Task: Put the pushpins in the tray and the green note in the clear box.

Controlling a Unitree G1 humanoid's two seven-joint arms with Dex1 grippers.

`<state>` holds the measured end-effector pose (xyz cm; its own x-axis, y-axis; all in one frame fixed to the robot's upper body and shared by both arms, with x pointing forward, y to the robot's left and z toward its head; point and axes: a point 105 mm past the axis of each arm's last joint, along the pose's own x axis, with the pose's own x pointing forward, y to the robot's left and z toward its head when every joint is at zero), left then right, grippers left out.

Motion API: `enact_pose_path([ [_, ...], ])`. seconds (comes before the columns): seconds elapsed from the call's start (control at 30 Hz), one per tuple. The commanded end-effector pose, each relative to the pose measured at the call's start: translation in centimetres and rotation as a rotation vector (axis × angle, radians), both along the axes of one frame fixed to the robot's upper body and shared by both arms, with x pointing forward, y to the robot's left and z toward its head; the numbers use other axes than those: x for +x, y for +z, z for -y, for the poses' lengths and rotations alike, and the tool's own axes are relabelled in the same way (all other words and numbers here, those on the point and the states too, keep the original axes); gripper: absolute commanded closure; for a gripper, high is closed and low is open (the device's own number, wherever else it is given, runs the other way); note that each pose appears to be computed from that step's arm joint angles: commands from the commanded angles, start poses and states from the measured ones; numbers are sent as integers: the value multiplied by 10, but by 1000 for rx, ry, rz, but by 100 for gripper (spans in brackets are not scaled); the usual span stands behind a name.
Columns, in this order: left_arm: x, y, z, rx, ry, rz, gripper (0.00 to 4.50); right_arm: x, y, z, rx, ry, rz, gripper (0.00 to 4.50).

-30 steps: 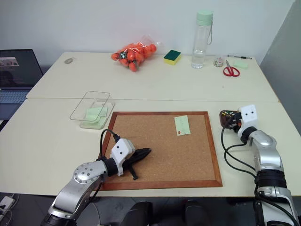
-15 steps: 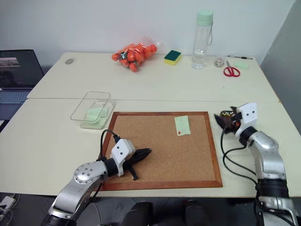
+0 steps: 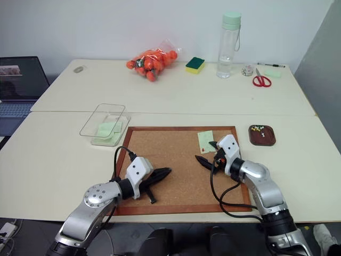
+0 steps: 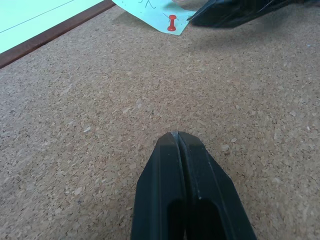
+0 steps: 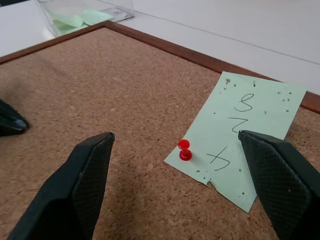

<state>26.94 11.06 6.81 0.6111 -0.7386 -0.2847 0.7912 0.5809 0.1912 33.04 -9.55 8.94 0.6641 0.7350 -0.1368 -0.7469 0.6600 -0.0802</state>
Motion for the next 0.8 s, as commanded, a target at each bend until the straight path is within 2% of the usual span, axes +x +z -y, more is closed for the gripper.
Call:
enact_pose_path([
  [0.03,-5,-13,-2,26,-2,-47,450,6,8,-7,-3,1,69,29],
  [0.13,-6,-12,-1,24,1,-46,450,10,6,-7,-7,-15,75,71],
  [0.5,-6,-13,-4,28,7,-45,450,9,-1,-5,-77,14,125,292],
  [0.8,-6,-13,-6,33,9,-44,450,6,-6,-7,-147,69,172,447],
])
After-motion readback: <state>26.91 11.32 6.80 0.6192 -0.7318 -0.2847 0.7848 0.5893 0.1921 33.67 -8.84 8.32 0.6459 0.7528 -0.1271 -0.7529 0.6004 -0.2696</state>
